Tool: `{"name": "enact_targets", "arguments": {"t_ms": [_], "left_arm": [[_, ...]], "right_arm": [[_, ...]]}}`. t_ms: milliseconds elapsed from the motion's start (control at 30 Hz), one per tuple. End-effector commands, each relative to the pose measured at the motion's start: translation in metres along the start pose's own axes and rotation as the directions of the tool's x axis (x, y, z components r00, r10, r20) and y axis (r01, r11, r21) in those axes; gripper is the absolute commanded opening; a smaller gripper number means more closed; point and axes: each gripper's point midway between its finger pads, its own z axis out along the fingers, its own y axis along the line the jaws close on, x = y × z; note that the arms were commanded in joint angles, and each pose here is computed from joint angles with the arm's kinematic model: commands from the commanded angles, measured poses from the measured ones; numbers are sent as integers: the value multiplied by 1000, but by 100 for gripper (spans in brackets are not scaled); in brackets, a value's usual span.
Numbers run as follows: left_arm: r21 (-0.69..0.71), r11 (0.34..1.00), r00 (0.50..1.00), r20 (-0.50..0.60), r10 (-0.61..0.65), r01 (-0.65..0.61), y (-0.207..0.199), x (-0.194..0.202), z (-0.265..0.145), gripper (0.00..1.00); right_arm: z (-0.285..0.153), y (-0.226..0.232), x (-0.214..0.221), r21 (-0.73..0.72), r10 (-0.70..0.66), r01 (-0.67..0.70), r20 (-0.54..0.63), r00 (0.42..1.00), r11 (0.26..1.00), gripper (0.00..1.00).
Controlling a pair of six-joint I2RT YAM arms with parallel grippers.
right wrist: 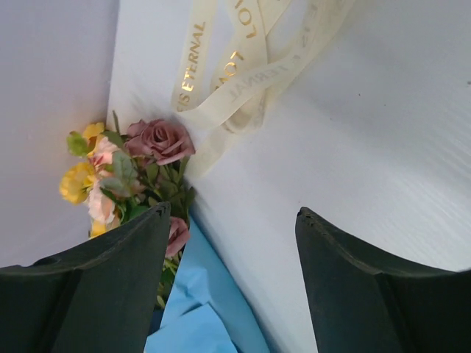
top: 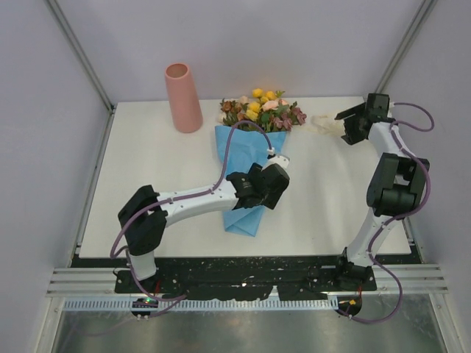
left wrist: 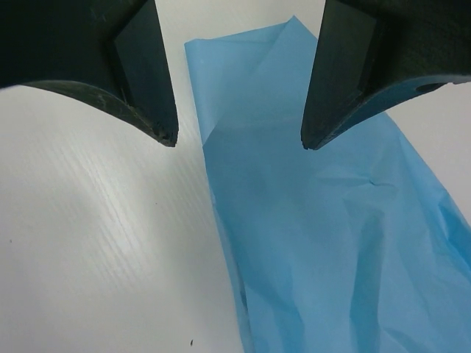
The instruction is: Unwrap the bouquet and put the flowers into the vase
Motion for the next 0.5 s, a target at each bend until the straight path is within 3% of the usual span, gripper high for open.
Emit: {"name": "enact_targets", "arguments": {"t_ms": [0,167,233,467], "left_arm": [[-73,997,1000,24,14,-12,4,-4,2,72],[-59,998,1000,-7,27,-27,-8,6,18,70],[-95,994,999,-2,52,-52,-6,8,20,70],[-171,980,994,-36,98,-103,2,21,29,64]], "right_arm": [[-47,3,-10,-42,-38,39,30,999,998,75],[-82,5,26,-176,-130,117,-66,989,977,76],[-114,22,38,-308,-219,193,-50,975,932,76],[-188,11,94,-469,-389,365,50,920,804,75]]}}
